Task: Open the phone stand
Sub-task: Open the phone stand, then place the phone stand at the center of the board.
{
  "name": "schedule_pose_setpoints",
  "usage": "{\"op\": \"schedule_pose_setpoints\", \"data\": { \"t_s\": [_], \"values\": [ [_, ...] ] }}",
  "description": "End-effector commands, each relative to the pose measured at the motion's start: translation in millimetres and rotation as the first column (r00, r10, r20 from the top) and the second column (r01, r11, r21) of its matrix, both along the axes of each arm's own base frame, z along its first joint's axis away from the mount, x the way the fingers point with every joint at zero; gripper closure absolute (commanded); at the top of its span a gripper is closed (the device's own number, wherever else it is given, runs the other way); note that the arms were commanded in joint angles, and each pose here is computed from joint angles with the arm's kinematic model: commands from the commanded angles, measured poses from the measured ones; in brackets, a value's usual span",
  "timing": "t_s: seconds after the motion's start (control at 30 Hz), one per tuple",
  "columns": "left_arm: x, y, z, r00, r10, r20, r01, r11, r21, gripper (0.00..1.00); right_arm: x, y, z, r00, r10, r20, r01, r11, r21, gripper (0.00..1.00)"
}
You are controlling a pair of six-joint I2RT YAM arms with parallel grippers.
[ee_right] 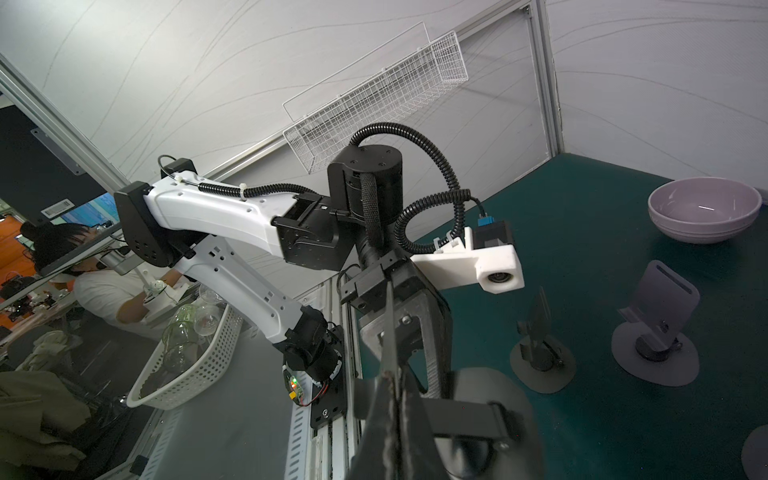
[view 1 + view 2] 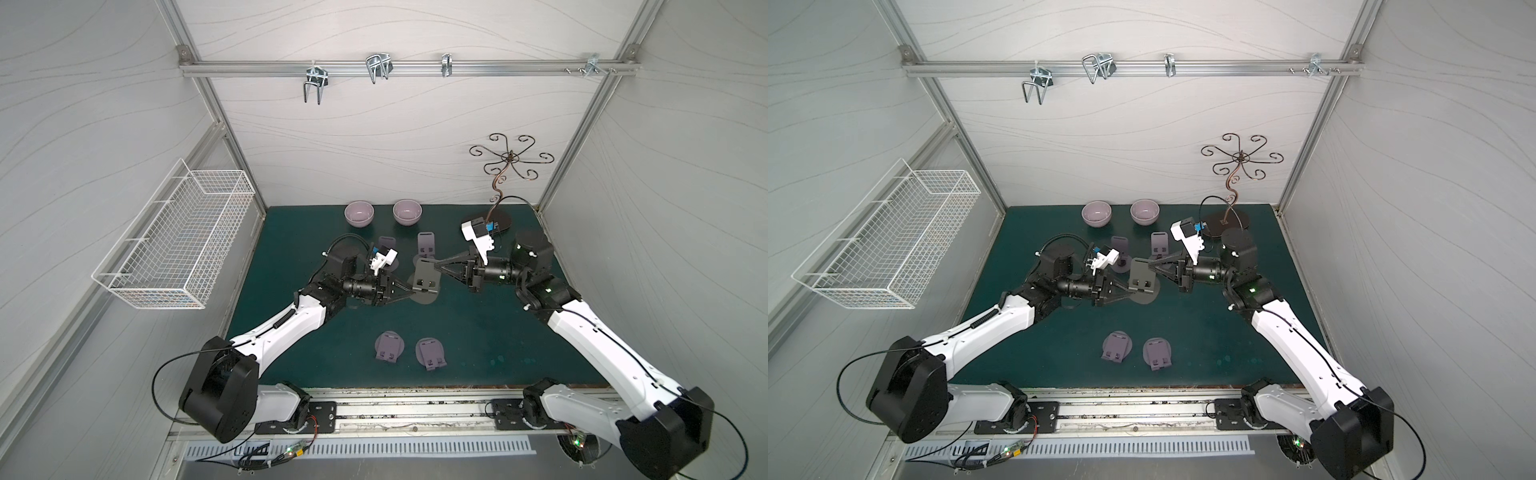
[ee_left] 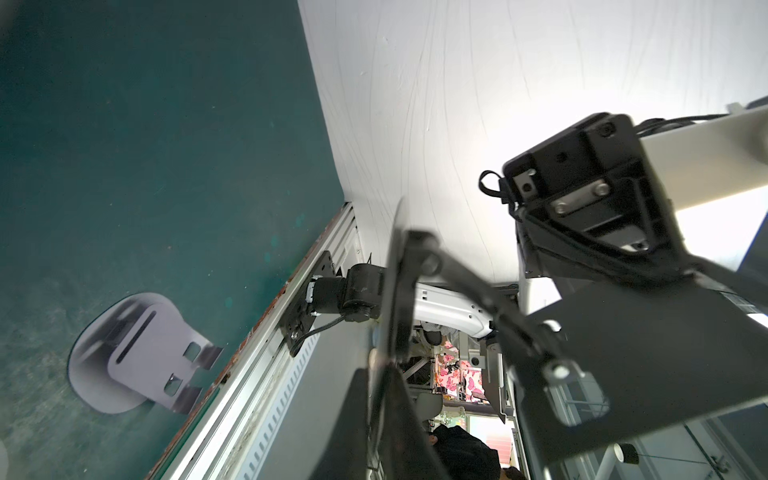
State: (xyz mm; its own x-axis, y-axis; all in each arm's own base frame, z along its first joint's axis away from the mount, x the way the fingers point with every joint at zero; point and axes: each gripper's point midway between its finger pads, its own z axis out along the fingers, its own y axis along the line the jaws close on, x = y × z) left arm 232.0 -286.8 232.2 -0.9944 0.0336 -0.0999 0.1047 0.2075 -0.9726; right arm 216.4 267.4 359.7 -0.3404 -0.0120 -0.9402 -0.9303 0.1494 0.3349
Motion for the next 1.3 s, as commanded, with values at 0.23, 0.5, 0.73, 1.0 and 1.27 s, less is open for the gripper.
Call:
{"op": "schedule_pose_setpoints", "data": {
  "t_s": [0.23, 0.5, 0.73, 1.0, 1.27],
  "values": [
    [6.9, 38.7, 8.9, 0.982, 0.144, -0.120, -0.142, 0.990, 0.024, 0.51, 3.6, -9.0, 4.0, 0.998, -0.008, 0.067, 0.004, 0.999, 0.046, 1.00],
    [7.9, 73.0, 61.3, 0.974, 0.225, -0.012, -0.225, 0.974, -0.011, 0.51, 22.4, 2.2, -55.3, 0.997, 0.027, -0.074, -0.029, 0.999, -0.031, 1.00],
    [19.8, 85.8, 58.5, 0.963, 0.267, -0.017, -0.268, 0.963, -0.010, 0.50, 50.6, 11.5, -111.7, 0.983, 0.034, -0.183, -0.053, 0.993, -0.102, 1.00],
    [49.4, 82.4, 64.2, 0.964, 0.265, 0.012, -0.265, 0.964, -0.033, 0.50, 89.0, 13.2, -168.1, 0.953, -0.005, -0.303, -0.037, 0.990, -0.134, 1.00],
    [71.1, 77.9, 58.9, 0.967, 0.254, 0.006, -0.253, 0.966, -0.044, 0.50, 131.1, 13.6, -195.1, 0.941, -0.017, -0.337, -0.034, 0.989, -0.145, 1.00]
  ]
}}
